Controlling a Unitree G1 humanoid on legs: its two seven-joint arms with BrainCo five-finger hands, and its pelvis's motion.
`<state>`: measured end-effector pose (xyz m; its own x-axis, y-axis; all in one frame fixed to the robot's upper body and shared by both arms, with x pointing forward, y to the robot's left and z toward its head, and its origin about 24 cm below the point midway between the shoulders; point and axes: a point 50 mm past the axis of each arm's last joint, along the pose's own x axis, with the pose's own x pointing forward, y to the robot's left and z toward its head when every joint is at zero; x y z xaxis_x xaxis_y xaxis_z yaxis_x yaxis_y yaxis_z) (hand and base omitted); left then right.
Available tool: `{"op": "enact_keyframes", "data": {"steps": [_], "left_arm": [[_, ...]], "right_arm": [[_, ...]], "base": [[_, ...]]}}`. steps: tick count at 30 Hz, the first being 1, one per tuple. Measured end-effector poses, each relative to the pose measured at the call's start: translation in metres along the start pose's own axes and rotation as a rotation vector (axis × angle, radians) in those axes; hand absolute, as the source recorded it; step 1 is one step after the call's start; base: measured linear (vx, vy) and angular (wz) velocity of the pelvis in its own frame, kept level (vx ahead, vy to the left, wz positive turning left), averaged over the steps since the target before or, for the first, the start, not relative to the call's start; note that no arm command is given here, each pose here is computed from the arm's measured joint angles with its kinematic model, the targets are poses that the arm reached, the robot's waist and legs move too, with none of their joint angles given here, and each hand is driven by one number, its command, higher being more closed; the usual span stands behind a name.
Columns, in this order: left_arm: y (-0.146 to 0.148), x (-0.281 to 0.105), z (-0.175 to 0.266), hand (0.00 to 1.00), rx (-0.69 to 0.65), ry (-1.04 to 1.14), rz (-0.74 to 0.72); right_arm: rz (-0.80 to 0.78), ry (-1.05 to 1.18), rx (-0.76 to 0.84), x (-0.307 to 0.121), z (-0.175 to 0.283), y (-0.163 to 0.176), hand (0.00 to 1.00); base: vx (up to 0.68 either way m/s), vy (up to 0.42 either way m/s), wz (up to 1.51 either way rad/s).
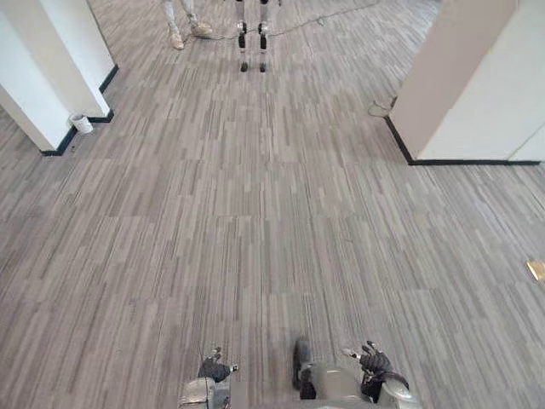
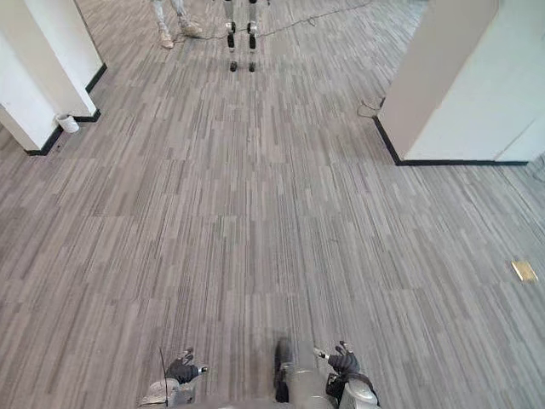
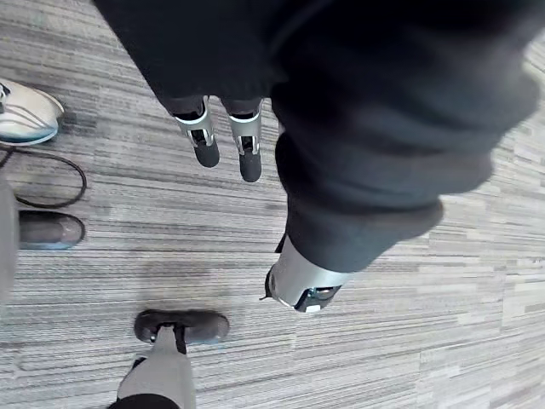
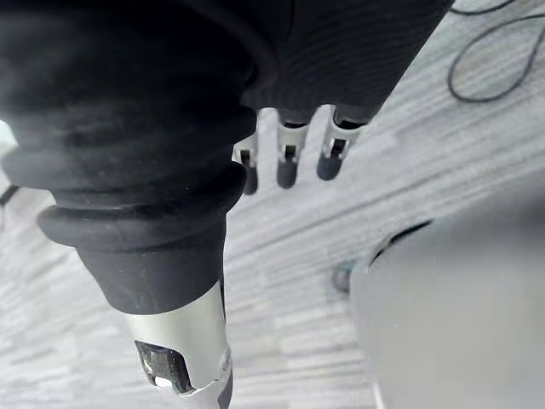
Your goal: Organize washtable
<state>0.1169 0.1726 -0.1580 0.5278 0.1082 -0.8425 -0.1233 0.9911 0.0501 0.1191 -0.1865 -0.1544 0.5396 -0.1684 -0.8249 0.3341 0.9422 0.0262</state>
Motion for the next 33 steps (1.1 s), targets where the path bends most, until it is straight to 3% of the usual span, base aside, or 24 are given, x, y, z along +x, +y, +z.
{"op": "enact_keyframes", "data": {"steps": [9,21,33], "left_arm": [[-0.012,0.000,0.010,0.00,-0.127,-0.045,0.009],[0.016,0.001,0.010,0.00,-0.034,-0.049,0.053],[0.017,-0.002,-0.006,0.00,-0.006,0.021,0.048]], "right_arm": [[-0.045,-0.018,0.014,-0.003,0.000,-0.015,0.00],[-0.012,0.062,-0.029,-0.005,-0.019,-0.005,0.00],[-0.005,0.029,-0.064,-0.005,-0.014,-0.007,0.00]], "base": [[0.47,-0.053,-0.09],[0.44,0.193,-0.25],[0.31,0.031,0.02]]}}
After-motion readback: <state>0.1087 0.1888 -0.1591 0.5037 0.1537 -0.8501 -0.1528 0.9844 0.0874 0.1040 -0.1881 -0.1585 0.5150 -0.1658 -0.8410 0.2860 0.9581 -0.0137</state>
